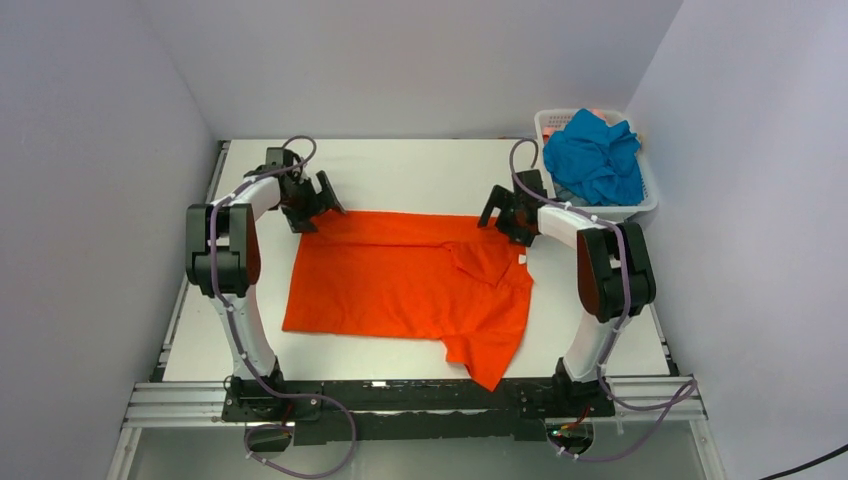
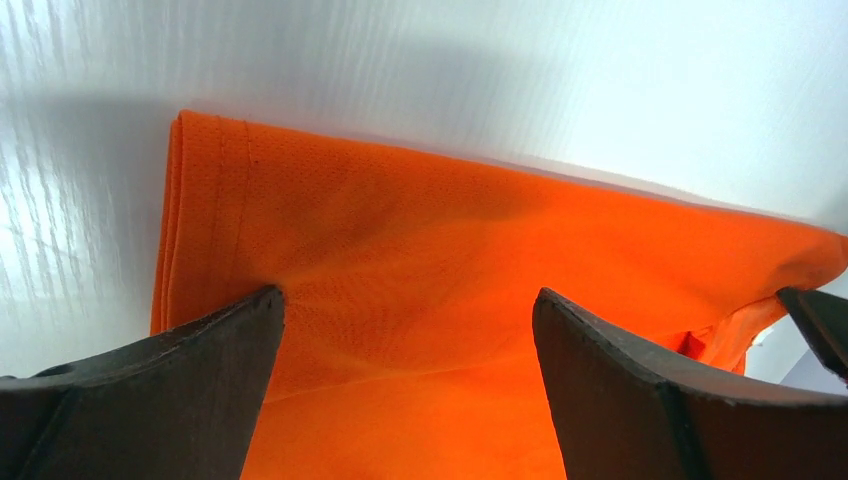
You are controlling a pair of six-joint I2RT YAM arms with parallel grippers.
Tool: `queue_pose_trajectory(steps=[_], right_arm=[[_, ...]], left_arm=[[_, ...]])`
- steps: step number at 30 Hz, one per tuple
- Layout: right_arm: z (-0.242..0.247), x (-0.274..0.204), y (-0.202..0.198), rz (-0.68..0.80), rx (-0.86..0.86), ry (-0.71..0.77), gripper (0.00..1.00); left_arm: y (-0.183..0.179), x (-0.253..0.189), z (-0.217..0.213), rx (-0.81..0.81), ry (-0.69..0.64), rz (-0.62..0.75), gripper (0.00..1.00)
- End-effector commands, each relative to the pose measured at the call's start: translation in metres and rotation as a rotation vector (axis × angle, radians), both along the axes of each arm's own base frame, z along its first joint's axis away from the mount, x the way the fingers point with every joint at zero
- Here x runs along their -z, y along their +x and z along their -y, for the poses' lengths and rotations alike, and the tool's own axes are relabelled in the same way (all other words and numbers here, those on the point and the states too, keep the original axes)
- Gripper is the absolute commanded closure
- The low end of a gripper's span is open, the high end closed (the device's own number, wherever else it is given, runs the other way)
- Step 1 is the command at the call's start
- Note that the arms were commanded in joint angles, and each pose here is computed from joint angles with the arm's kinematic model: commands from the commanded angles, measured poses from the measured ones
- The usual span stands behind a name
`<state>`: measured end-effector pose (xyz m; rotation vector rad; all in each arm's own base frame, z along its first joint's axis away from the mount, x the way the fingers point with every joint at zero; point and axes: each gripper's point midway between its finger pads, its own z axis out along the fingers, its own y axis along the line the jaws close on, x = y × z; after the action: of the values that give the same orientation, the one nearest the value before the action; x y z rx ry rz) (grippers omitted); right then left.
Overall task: Fold and stack the t-shirts
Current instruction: Fold the flattened tshirt in 1/3 of the way
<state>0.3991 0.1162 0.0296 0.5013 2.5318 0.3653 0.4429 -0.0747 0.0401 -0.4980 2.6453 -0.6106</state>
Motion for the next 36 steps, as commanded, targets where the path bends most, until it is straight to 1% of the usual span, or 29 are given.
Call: queue_pose_trajectory(steps=[1,5,8,10,13,16,19,20,22,25,28,29,31,33,36], right_arm=[[0.017,0.029,0.020,-0.061,-0.018,0.001,0.00],[0.009,0.031,0.052,-0.047,-0.082,0.013,0.00],[0.019,0.024,0.076,-0.011,-0.080,-0.053,0.00],[0.021,0.012,0.086,0.017,-0.090,-0.071,0.00],[0.017,-0.020,0.087,0.088,-0.139,-0.068,0.00],[0.018,-0.062,0.071,0.172,-0.149,-0.092,0.00],[0.020,-0.087,0.040,0.237,-0.127,-0.093,0.00],[0.020,-0.094,0.028,0.260,-0.118,-0.086,0.00],[0.022,-0.096,0.001,0.261,-0.097,-0.074,0.00],[0.023,-0.090,-0.042,0.230,-0.088,-0.066,0.00],[0.021,-0.085,-0.079,0.206,-0.097,-0.055,0.00],[0.018,-0.084,-0.089,0.204,-0.111,-0.047,0.00],[0.014,-0.083,-0.106,0.203,-0.140,-0.047,0.00],[0.011,-0.079,-0.120,0.193,-0.167,-0.055,0.00],[0.002,-0.074,-0.137,0.180,-0.206,-0.051,0.00]], left_arm=[[0.015,0.017,-0.021,-0.044,0.051,-0.028,0.00],[0.038,0.015,-0.016,-0.043,0.018,-0.004,0.00],[0.052,0.012,-0.023,-0.057,0.051,-0.003,0.01],[0.062,0.004,-0.025,-0.056,0.059,0.017,0.01],[0.073,-0.027,-0.023,-0.046,0.050,0.093,0.01],[0.067,-0.063,-0.021,-0.045,0.063,0.173,0.01],[0.036,-0.086,-0.027,-0.085,0.130,0.198,0.01],[0.022,-0.090,-0.031,-0.109,0.151,0.200,0.01],[-0.009,-0.089,-0.039,-0.174,0.179,0.188,0.01],[-0.065,-0.072,-0.035,-0.230,0.201,0.136,0.01],[-0.126,-0.036,-0.034,-0.293,0.221,0.035,0.00],[-0.141,-0.030,-0.034,-0.296,0.245,0.026,0.00],[-0.167,-0.022,-0.032,-0.307,0.284,0.017,0.01],[-0.187,-0.016,-0.030,-0.322,0.276,0.020,0.01],[-0.205,-0.011,-0.034,-0.374,0.261,0.035,0.01]])
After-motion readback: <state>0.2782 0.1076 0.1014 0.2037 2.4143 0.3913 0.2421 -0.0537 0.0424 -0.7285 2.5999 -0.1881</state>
